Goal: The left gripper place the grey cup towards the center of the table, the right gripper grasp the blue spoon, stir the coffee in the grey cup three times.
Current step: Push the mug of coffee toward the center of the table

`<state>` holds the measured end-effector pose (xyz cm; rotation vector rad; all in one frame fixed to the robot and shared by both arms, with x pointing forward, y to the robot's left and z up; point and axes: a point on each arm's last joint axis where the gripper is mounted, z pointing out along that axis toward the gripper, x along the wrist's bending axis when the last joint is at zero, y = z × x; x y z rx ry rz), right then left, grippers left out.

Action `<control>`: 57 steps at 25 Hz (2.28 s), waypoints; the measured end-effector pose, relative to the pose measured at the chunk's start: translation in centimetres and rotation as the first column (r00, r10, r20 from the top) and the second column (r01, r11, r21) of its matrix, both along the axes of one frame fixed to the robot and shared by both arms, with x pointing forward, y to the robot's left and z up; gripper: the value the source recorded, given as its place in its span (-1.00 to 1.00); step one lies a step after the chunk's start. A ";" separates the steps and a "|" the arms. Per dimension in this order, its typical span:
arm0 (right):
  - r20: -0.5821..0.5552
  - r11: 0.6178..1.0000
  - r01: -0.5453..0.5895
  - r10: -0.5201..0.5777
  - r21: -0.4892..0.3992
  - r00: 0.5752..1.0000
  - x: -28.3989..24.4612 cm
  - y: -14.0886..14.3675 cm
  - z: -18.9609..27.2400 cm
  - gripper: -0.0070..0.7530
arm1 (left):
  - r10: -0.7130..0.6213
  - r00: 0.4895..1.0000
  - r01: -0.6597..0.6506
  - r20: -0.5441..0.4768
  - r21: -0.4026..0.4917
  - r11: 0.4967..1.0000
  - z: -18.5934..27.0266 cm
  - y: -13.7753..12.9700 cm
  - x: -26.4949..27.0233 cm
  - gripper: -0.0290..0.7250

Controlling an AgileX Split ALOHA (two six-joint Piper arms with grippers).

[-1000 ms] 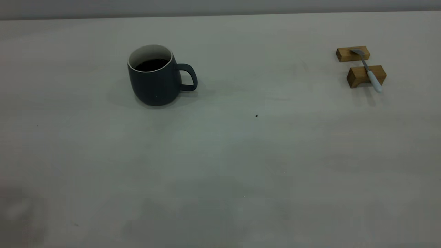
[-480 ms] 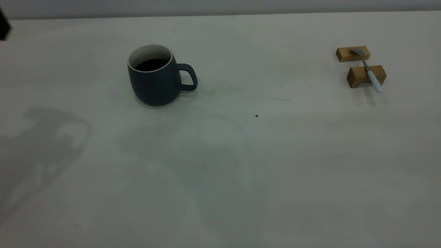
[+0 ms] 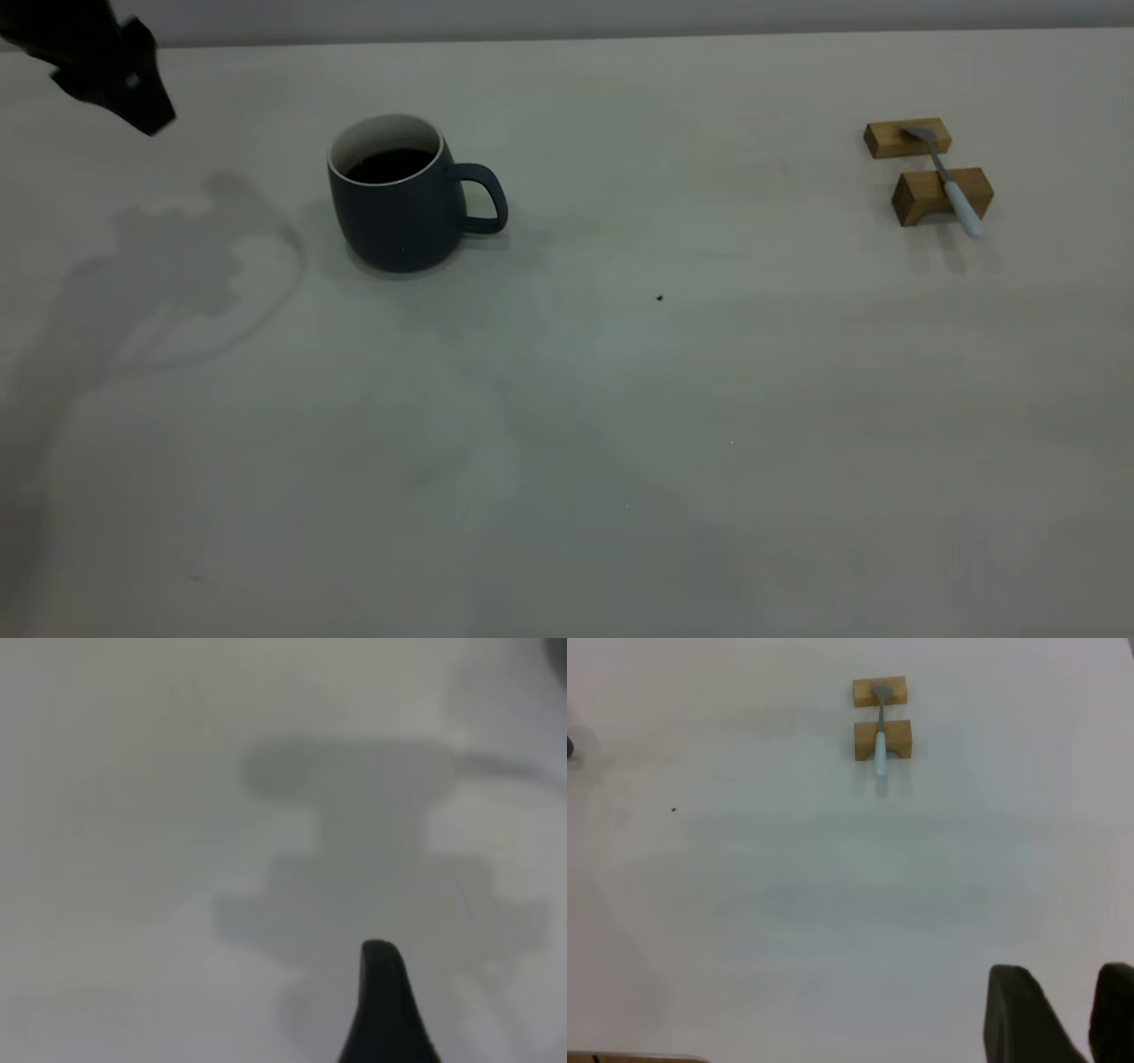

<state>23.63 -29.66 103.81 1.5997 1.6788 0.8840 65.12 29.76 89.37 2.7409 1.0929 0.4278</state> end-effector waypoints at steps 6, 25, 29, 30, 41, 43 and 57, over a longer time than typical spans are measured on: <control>0.000 1.000 0.000 0.000 0.000 1.000 0.0 0.0 0.0 -0.36 | -0.313 0.949 0.315 -0.046 0.073 0.946 -4.3 -0.2 2.2 0.63; 0.000 1.000 0.000 0.000 0.000 1.000 0.0 0.0 0.0 -0.36 | -0.714 0.699 0.715 0.039 -0.042 0.698 -9.1 -6.0 4.1 0.63; 0.000 1.000 0.000 0.000 0.000 1.000 0.0 0.0 0.0 -0.36 | -0.743 0.668 0.744 0.035 -0.046 0.666 -9.5 -8.0 3.8 0.63; 0.000 1.000 0.000 0.000 0.000 1.000 0.0 0.0 0.0 -0.36 | -0.750 0.660 0.751 0.038 -0.045 0.659 -9.5 -8.7 3.7 0.63; 0.000 1.000 0.000 0.000 0.000 1.000 0.0 0.0 0.0 -0.36 | -0.751 0.651 0.758 0.107 -0.058 0.649 -9.8 -15.0 3.5 0.63; 0.000 1.000 0.000 0.000 0.000 1.000 0.0 0.0 0.0 -0.36 | -0.743 0.657 0.754 0.131 -0.073 0.653 -9.9 -16.2 3.7 0.63; 0.000 1.000 0.000 0.000 0.000 1.000 0.0 0.0 0.0 -0.36 | -0.745 0.636 0.771 0.202 -0.123 0.625 -10.7 -23.1 3.0 0.63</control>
